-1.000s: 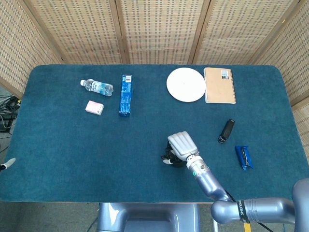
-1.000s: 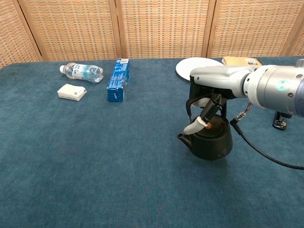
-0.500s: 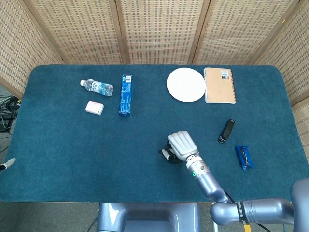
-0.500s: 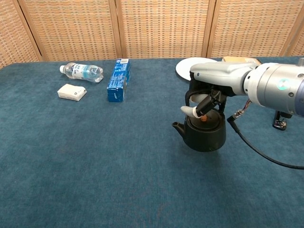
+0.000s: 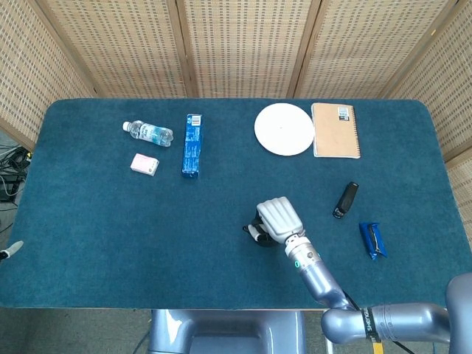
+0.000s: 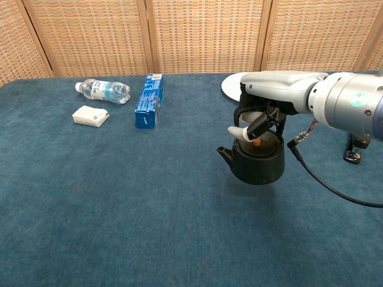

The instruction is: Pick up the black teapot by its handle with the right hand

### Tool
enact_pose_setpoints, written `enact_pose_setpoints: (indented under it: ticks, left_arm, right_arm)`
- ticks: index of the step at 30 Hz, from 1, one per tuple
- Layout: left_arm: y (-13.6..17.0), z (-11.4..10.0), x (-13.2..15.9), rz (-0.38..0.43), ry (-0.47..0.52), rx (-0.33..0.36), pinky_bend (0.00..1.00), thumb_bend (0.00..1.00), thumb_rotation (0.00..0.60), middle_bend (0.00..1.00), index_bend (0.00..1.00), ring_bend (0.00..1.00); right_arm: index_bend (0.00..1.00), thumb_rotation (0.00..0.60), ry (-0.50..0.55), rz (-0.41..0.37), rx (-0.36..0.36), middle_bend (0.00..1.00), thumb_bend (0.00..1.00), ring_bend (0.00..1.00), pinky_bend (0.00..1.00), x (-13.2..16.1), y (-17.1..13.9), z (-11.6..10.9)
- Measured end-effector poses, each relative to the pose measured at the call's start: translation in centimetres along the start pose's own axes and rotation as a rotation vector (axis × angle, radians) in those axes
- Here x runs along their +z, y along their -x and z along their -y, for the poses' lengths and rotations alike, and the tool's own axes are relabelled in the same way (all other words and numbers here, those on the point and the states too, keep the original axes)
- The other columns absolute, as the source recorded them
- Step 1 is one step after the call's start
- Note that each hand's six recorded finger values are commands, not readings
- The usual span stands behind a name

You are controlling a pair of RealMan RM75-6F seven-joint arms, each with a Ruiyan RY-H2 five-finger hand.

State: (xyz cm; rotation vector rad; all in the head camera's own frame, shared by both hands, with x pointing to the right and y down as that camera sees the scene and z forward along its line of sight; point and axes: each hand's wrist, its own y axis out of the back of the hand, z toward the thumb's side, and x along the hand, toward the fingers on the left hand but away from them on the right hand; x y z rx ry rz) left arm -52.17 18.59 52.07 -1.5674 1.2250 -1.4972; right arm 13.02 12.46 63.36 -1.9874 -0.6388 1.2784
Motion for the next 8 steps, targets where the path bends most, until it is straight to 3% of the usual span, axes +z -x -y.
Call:
enact_pose_setpoints:
  ticks: [8]
  left_arm:
    - [0.0,-0.1,-0.1,0.0,0.009,0.0,0.0,0.0,0.6,0.0,0.0,0.0]
  right_arm:
    - [1.0,0.458,0.007,0.01,-0.03,1.0,0.9,1.0,1.0,0.2,0.1,-1.4]
